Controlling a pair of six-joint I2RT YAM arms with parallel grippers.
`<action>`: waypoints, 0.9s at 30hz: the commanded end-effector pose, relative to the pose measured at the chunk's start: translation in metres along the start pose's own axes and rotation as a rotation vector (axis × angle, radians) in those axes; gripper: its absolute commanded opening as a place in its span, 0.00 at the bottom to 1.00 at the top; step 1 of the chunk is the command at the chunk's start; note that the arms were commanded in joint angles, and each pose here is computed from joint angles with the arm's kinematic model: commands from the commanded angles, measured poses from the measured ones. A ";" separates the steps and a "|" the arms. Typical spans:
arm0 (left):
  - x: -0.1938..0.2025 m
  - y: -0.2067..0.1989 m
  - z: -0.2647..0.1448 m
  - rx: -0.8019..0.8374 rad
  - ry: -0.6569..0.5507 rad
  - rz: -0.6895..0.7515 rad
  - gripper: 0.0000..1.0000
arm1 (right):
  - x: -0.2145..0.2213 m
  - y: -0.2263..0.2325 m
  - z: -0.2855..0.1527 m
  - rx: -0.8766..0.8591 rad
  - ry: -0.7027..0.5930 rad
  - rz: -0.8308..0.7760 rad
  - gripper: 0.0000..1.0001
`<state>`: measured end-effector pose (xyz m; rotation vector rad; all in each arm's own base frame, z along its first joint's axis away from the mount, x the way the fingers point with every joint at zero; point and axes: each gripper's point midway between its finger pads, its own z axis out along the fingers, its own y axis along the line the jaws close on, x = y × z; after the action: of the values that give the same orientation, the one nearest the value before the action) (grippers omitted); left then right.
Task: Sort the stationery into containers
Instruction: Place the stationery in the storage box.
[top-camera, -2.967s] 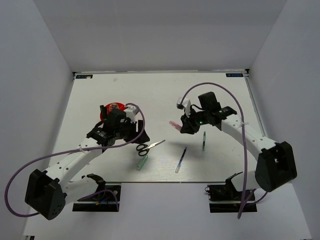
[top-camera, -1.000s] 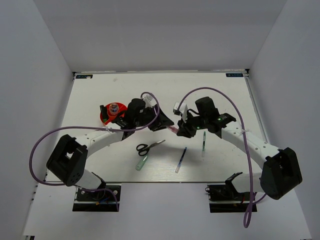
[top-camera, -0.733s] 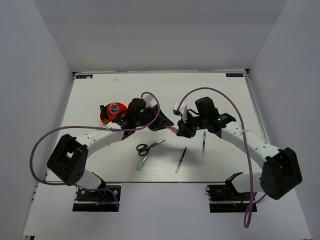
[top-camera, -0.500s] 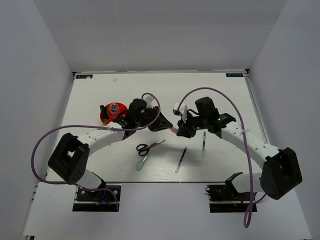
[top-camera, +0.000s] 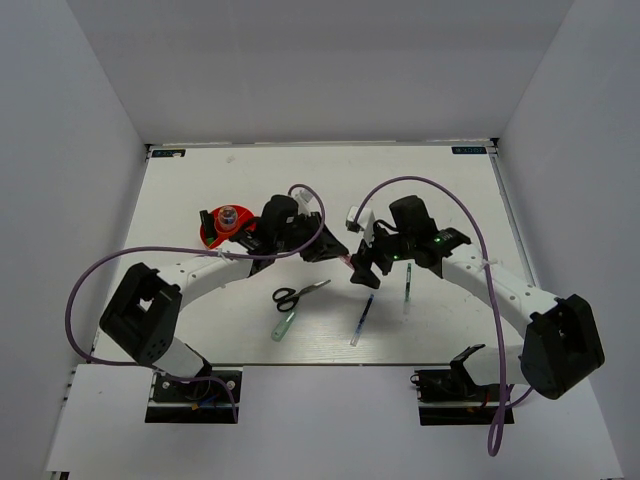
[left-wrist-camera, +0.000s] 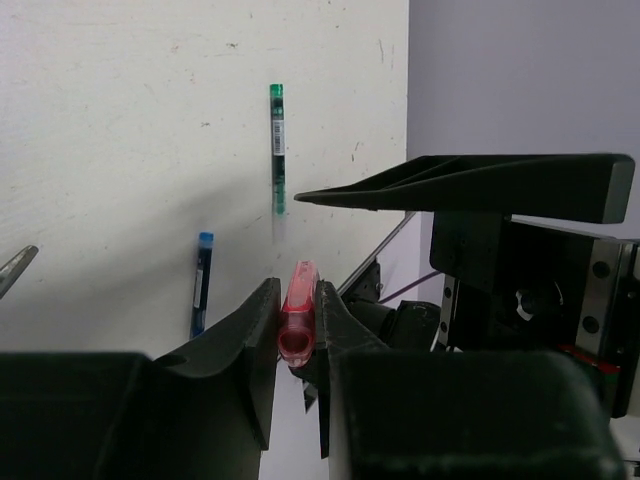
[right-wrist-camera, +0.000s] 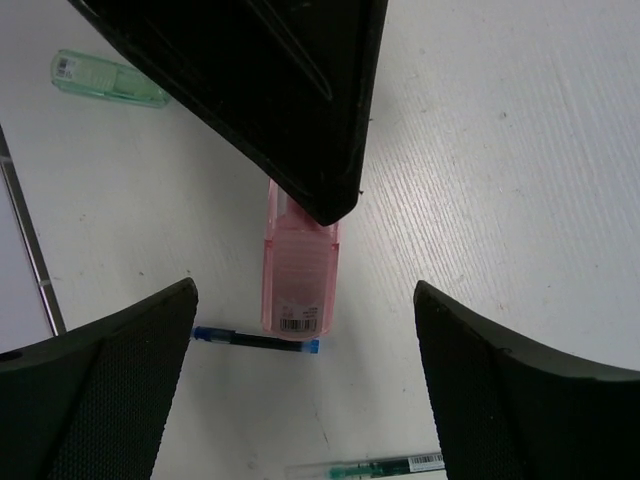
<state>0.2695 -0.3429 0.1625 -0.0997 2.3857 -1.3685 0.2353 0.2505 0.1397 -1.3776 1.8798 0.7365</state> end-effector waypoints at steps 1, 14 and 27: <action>-0.006 -0.023 -0.007 0.038 -0.010 0.055 0.00 | -0.011 -0.002 -0.004 0.024 -0.043 -0.029 0.90; -0.076 -0.018 -0.100 -0.206 -0.227 0.191 0.00 | -0.010 0.003 -0.023 0.053 -0.043 -0.062 0.90; -0.176 0.030 -0.193 -0.535 -0.324 0.270 0.00 | 0.000 0.009 -0.022 0.008 -0.002 -0.069 0.00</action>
<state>0.3651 -0.1441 0.2862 -0.1704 2.2397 -0.6080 0.2241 0.2358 0.1517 -1.4126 1.8322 0.6792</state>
